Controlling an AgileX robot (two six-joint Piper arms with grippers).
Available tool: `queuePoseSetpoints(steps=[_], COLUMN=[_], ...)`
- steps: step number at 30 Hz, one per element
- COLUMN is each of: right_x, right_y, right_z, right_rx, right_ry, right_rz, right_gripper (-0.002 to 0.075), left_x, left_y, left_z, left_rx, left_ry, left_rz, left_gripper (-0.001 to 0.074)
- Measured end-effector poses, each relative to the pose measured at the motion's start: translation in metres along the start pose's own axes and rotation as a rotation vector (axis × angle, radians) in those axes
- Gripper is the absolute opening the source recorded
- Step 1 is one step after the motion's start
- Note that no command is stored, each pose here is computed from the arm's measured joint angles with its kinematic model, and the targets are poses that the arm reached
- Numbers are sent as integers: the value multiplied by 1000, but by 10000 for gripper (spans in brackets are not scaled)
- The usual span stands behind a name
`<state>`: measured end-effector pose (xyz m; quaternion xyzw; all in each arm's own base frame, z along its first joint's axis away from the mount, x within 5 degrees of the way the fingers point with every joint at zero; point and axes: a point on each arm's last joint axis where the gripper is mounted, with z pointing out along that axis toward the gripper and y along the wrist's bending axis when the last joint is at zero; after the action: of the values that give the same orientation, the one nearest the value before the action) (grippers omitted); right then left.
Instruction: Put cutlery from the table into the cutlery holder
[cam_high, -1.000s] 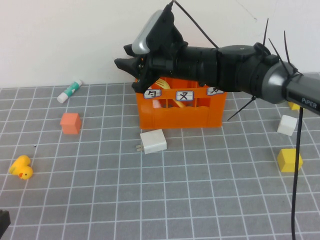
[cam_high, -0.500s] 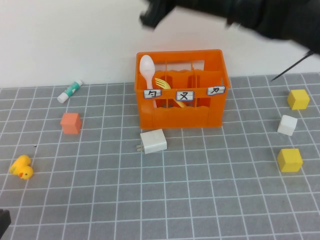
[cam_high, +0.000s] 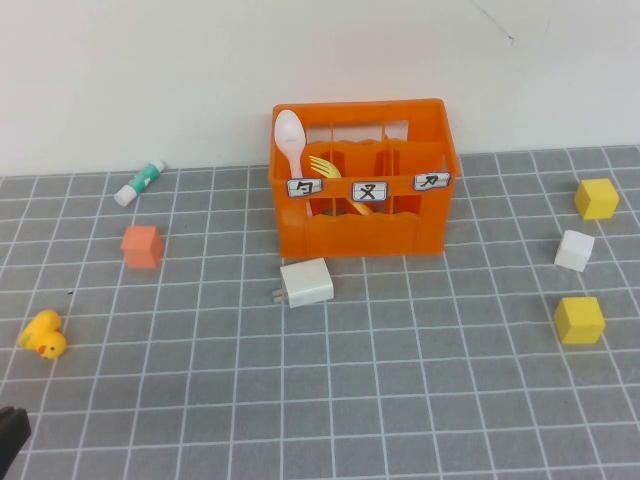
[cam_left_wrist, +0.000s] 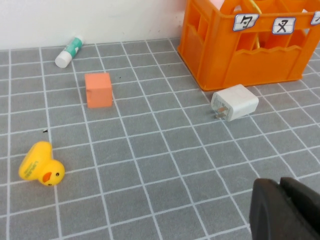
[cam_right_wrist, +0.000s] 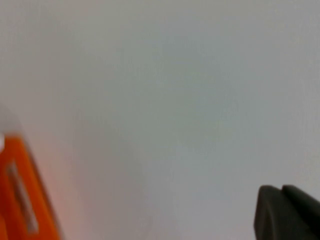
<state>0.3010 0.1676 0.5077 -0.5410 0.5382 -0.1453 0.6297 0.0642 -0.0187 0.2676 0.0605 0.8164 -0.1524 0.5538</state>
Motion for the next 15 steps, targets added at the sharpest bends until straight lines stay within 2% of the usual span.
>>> queuePoseSetpoints(steps=[5, 7, 10, 15], right_x=[47, 57, 62, 54], right_y=[-1, 1, 5, 17], right_z=[-19, -26, -35, -65], right_rx=[-28, -48, -99, -189], right_ry=[526, 641, 704, 644], right_rz=[44, 76, 153, 281], right_gripper=[0, 0, 0, 0], left_x=[0, 0, 0, 0], left_y=[0, 0, 0, -1], left_z=[0, 0, 0, 0], left_rx=[4, 4, 4, 13], left_ry=[-5, -5, -5, -2], left_rz=[-2, -2, 2, 9], left_gripper=[0, 0, 0, 0])
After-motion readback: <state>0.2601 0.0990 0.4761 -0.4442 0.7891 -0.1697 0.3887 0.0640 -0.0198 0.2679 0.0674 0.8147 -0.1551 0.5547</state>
